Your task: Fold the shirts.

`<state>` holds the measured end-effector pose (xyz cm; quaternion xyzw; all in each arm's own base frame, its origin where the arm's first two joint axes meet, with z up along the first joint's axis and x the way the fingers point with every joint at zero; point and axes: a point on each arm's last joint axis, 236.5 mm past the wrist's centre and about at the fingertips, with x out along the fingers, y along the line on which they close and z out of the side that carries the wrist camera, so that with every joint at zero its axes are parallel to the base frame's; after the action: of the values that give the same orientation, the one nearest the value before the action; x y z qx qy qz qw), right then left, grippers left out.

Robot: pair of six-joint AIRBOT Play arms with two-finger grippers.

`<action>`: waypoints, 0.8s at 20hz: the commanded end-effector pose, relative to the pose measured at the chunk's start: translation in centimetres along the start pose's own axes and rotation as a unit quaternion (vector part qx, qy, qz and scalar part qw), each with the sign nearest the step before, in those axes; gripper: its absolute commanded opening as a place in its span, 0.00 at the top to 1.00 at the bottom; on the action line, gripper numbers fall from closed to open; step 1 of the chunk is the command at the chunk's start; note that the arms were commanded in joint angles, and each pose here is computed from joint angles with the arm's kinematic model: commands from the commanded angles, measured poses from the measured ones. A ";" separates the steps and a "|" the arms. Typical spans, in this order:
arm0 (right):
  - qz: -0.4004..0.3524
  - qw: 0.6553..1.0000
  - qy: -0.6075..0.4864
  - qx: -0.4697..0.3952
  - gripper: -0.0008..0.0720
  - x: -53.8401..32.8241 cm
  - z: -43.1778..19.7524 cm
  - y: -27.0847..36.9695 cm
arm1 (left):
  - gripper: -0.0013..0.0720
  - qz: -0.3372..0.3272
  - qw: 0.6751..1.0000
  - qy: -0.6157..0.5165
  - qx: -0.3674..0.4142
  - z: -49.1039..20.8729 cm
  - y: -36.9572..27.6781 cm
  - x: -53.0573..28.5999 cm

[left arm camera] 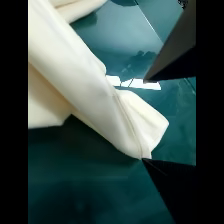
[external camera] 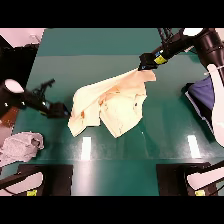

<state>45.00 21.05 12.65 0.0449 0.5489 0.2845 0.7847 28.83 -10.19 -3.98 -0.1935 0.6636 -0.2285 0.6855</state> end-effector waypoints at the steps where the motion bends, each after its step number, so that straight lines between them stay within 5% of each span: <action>1: 0.001 1.000 0.000 -0.001 0.97 0.0 0.0 0.1 | 0.22 -0.026 0.999 -0.023 -0.036 -2.3 1.2 4.0; 4: 0.001 1.000 0.000 0.000 0.97 0.0 0.0 0.1 | 0.22 -0.038 0.997 -0.041 -0.044 -2.1 1.2 4.7; 5: 0.001 1.000 0.000 0.000 0.97 0.0 0.0 0.1 | 0.33 -0.038 0.997 -0.041 -0.045 -2.1 1.2 4.7; 8: 0.000 1.000 -0.002 -0.001 0.97 -0.2 0.0 0.1 | 0.94 -0.050 0.997 -0.039 -0.051 -2.1 0.6 4.6; 12: -0.010 0.998 -0.064 -0.008 0.97 -4.8 1.5 0.5 | 0.95 -0.055 0.997 -0.053 0.009 0.9 -2.5 0.0; 16: -0.034 0.978 -0.206 -0.022 0.97 -15.6 3.4 1.9 | 0.95 -0.007 0.963 -0.213 0.162 7.3 -11.0 -14.7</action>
<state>44.42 17.81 21.58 0.0571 0.4505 0.2687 0.8495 33.74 -11.56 4.72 -0.1901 0.5362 -0.2748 0.7751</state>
